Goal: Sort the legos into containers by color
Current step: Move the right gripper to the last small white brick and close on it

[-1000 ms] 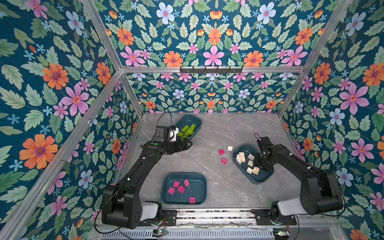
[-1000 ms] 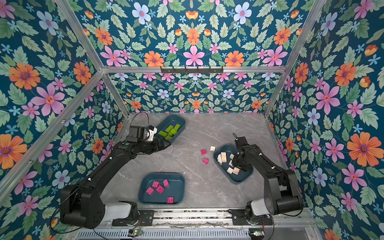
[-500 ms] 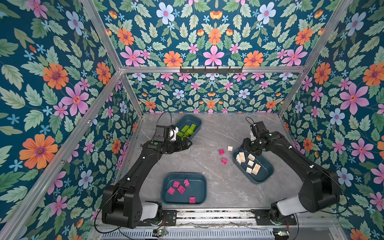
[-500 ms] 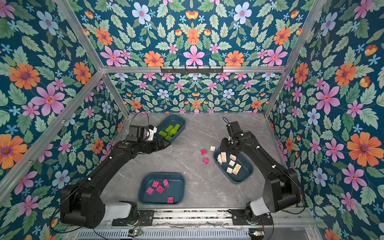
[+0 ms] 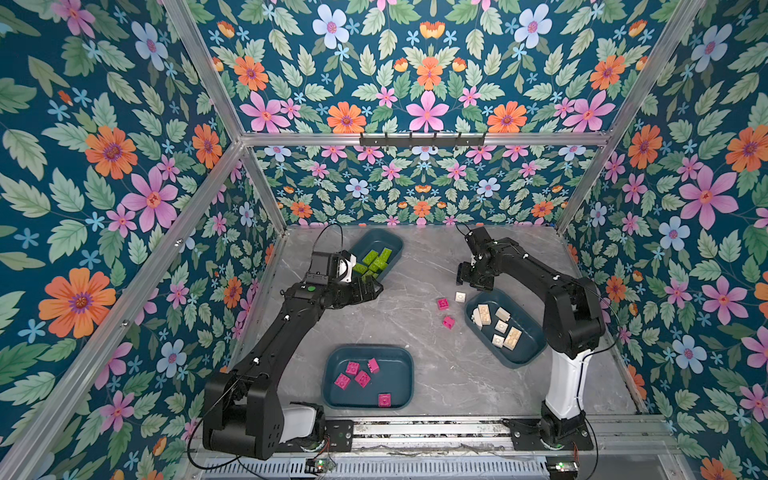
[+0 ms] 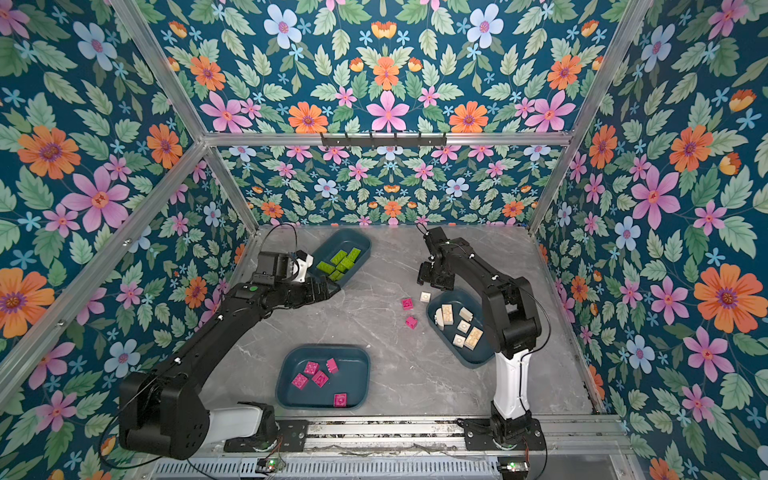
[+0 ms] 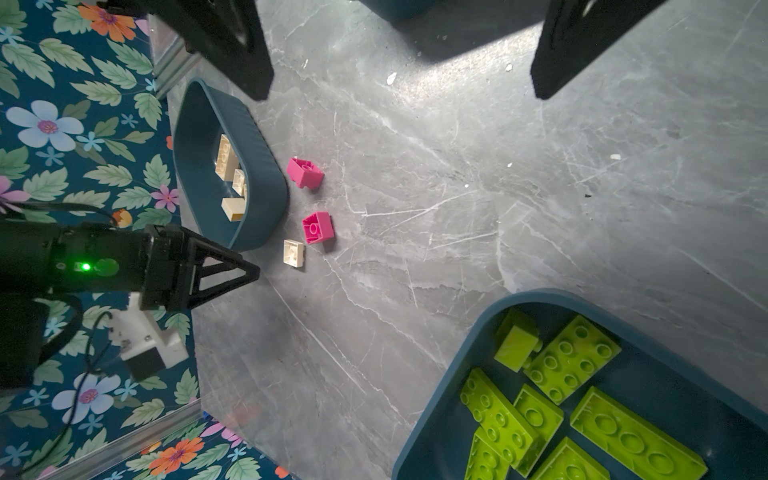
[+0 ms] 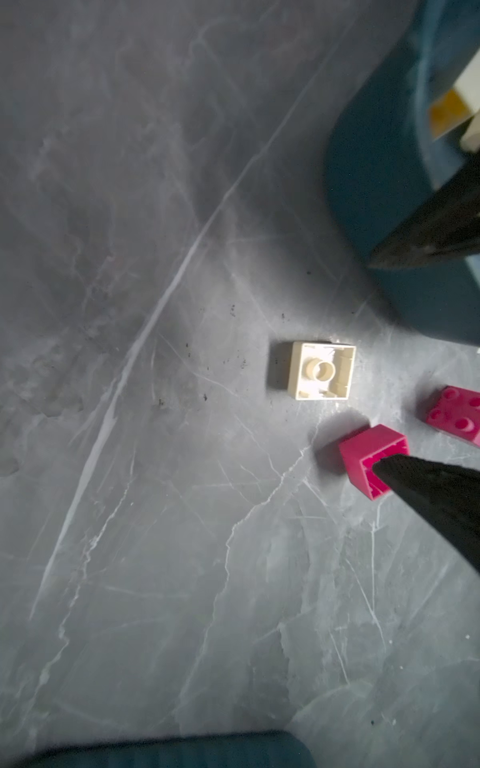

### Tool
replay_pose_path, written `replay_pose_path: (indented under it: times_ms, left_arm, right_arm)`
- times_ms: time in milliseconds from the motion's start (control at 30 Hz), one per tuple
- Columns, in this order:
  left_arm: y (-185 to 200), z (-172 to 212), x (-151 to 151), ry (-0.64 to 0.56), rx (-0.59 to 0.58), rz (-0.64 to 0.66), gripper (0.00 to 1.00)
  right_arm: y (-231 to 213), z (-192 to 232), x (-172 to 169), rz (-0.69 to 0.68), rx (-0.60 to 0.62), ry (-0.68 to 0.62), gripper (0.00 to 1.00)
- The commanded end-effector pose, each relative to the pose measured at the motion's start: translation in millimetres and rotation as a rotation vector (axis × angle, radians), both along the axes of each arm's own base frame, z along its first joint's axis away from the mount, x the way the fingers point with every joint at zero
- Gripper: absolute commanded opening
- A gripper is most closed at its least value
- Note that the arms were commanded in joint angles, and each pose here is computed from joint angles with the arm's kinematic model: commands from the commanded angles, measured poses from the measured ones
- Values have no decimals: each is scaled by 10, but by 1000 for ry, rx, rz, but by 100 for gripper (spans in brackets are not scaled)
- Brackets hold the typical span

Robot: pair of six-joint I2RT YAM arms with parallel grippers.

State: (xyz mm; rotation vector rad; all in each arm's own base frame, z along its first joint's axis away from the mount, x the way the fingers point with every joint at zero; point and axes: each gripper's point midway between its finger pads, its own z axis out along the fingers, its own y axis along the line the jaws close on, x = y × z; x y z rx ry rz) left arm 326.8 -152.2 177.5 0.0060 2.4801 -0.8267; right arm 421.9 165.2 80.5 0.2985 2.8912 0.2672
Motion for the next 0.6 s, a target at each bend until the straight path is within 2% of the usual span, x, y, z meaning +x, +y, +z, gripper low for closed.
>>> replay_pose_path:
  times_ms: [0, 267, 567]
  left_arm:
    - [24, -38, -17, -2, 18, -1, 100]
    - [33, -149, -19, 15, 38, -13, 100]
    - [32, -231, -17, 29, 48, -23, 100]
  right_arm:
    - [-24, -119, -7, 43, -45, 44, 73]
    - [113, -364, 25, 87, -9, 106, 74]
    - [240, -569, -41, 107, -12, 153, 69]
